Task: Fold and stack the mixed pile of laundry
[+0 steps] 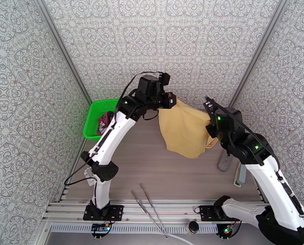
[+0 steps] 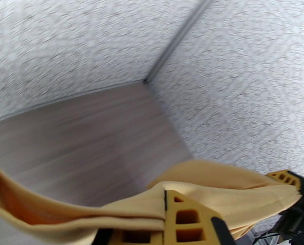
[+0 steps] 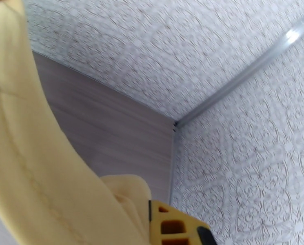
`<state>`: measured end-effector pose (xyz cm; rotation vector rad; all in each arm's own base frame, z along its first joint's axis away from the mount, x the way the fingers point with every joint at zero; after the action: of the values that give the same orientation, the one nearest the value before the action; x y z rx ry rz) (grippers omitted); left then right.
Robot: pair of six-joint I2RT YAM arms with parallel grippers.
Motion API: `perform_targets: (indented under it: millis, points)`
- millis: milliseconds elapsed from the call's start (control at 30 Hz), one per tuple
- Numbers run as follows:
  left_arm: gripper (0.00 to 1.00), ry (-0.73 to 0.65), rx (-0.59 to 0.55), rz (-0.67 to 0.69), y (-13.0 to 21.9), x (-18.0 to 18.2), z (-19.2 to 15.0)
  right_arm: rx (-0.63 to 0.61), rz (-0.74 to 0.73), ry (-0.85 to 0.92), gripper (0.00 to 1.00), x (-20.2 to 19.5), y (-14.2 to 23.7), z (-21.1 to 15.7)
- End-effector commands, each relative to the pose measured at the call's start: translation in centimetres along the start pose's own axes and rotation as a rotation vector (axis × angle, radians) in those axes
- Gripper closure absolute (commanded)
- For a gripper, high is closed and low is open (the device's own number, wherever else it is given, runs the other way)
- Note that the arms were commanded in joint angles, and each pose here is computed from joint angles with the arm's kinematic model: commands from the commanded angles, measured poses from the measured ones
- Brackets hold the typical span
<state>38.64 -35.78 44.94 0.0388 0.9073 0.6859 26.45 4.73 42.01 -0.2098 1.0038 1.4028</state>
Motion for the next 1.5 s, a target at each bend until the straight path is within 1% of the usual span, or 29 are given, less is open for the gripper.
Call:
perform_targets:
  millis: [0, 100, 233, 300, 400, 467, 567, 600, 667, 733, 833, 867, 933, 1000, 1100, 1133, 1200, 1333, 1400, 1433, 1467]
  points:
    - [1.00, 0.014, -0.011, -0.097, -5.0, 1.4, 0.5, 0.111, -0.138, -0.068, 1.00, -2.5, -1.0, -2.4]
    - [1.00, -0.014, -0.029, -0.170, -7.8, 2.0, 0.5, 0.168, -0.211, -0.137, 1.00, -4.5, -2.5, -3.6]
    - [1.00, -0.052, -0.095, -0.245, -9.5, 2.3, 1.6, 0.216, -0.301, -0.230, 1.00, -7.8, -3.8, -4.2]
    - [1.00, -0.057, -0.133, -0.287, -9.7, 2.4, 2.6, 0.238, -0.361, -0.268, 1.00, -9.5, -3.8, -4.3]
    - [1.00, -0.064, -0.175, -0.325, -9.3, 2.5, 4.0, 0.234, -0.419, -0.303, 1.00, -11.0, -3.3, -4.1]
    - [1.00, -0.076, -0.200, -0.327, -8.6, 2.6, 4.9, 0.224, -0.426, -0.312, 1.00, -11.0, -3.0, -4.2]
    - [1.00, -0.085, -0.215, -0.325, -7.8, 2.9, 5.8, 0.231, -0.395, -0.314, 1.00, -9.9, -3.1, -5.1]
    - [1.00, -0.085, -0.209, -0.325, -7.8, 3.2, 5.8, 0.234, -0.362, -0.319, 1.00, -9.0, -3.3, -5.6]
    - [1.00, -0.085, -0.184, -0.324, -7.9, 3.6, 5.4, 0.229, -0.245, -0.344, 1.00, -6.3, -3.9, -6.8]
    - [1.00, -0.082, -0.139, -0.300, -8.6, 4.9, 4.1, 0.223, -0.075, -0.389, 1.00, -2.5, -5.0, -7.8]
    - [1.00, -0.048, -0.065, -0.211, -9.8, 8.6, 1.1, 0.209, 0.257, -0.462, 1.00, 4.9, -6.7, -8.7]
    - [1.00, -0.036, -0.055, -0.183, -9.4, 9.7, 0.3, 0.203, 0.363, -0.475, 1.00, 7.4, -7.0, -8.8]
    - [1.00, 0.009, -0.044, -0.112, -9.0, 13.1, -1.8, 0.202, 0.510, -0.464, 1.00, 11.6, -7.0, -8.6]
    - [1.00, 0.065, -0.071, -0.055, -7.4, 16.2, -2.9, 0.201, 0.631, -0.428, 1.00, 15.3, -6.4, -8.4]
    - [1.00, 0.136, -0.112, 0.035, -4.3, 20.5, -3.9, 0.188, 0.768, -0.394, 1.00, 19.0, -4.9, -7.7]
    - [1.00, 0.148, -0.124, 0.058, -3.5, 21.5, -3.9, 0.184, 0.805, -0.392, 1.00, 20.0, -4.5, -7.5]
    - [1.00, 0.174, -0.123, 0.119, -1.9, 23.8, -4.5, 0.184, 0.881, -0.401, 1.00, 22.0, -3.8, -7.2]
    - [1.00, 0.193, -0.077, 0.222, -1.2, 27.6, -6.2, 0.202, 0.990, -0.410, 1.00, 25.9, -3.0, -7.2]
    - [1.00, 0.215, -0.060, 0.250, -1.3, 29.4, -7.2, 0.212, 1.035, -0.410, 0.95, 27.9, -2.9, -7.0]
    - [1.00, 0.227, -0.057, 0.258, -1.3, 30.1, -7.5, 0.216, 1.054, -0.407, 0.90, 28.7, -2.8, -6.9]
    - [1.00, 0.238, -0.059, 0.264, -1.2, 30.7, -7.8, 0.216, 1.079, -0.396, 0.84, 29.7, -2.6, -6.6]
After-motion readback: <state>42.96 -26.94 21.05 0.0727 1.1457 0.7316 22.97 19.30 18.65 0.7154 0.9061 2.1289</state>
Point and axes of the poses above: each hand's point on the last joint's axis, 136 mm out from that joint toward the fingers, its own y axis back along the fingers, its own x axis along the line the jaws close on, z = x × y, the point moved 4 cm from there along y, back along the fingers, and after that the axes turned 14 degrees about y, right-handed, at the moved point
